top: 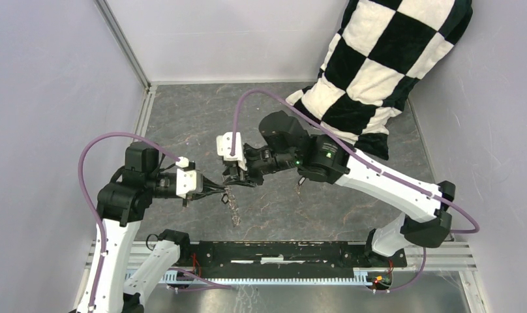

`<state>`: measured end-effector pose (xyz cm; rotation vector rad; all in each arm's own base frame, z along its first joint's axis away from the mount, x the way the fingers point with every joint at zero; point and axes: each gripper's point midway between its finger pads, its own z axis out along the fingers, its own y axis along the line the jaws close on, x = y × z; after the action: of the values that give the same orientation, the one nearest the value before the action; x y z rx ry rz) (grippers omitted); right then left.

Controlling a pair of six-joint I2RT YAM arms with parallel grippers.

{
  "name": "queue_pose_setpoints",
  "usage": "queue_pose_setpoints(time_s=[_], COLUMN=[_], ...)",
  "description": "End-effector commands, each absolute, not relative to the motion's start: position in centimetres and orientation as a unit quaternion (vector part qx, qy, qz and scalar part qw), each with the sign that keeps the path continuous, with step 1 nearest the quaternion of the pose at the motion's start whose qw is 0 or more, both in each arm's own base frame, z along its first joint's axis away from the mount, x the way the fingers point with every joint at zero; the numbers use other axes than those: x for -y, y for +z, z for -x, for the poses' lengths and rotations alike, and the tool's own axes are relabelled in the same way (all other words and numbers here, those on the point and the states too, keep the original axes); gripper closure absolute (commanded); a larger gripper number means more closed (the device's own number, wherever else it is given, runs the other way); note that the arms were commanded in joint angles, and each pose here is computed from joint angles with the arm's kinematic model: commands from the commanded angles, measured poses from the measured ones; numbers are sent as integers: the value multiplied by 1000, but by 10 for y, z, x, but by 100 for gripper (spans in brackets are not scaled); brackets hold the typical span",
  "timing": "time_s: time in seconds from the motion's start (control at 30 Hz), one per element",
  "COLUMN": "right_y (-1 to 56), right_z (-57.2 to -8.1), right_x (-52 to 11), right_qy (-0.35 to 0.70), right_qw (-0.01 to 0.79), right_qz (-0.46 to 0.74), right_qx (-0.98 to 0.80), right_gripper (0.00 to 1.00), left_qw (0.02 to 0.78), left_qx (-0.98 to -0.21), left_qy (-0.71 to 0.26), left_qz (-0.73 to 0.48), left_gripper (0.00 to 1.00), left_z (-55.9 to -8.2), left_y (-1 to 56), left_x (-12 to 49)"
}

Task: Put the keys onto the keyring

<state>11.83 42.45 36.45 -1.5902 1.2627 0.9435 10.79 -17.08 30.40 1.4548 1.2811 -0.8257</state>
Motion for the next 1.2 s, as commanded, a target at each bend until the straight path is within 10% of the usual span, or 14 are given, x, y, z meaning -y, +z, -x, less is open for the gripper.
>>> queue_pose_setpoints(time_s=[0.0, 0.77, 1.17], right_y=[362, 342, 333], right_z=[-106, -106, -111], right_x=[-422, -437, -437], right_qy=[374, 358, 346], right_qw=[406, 394, 389], right_qz=[671, 674, 675], right_qx=[-495, -512, -523], right_gripper=[69, 73, 100], left_qw=[517, 520, 522], left_qx=[-494, -485, -474], left_qy=[-314, -308, -303], left_qz=[-624, -632, -641], left_gripper=[98, 98, 98], left_z=[-109, -106, -101], left_y=[319, 322, 323], left_x=[171, 170, 169])
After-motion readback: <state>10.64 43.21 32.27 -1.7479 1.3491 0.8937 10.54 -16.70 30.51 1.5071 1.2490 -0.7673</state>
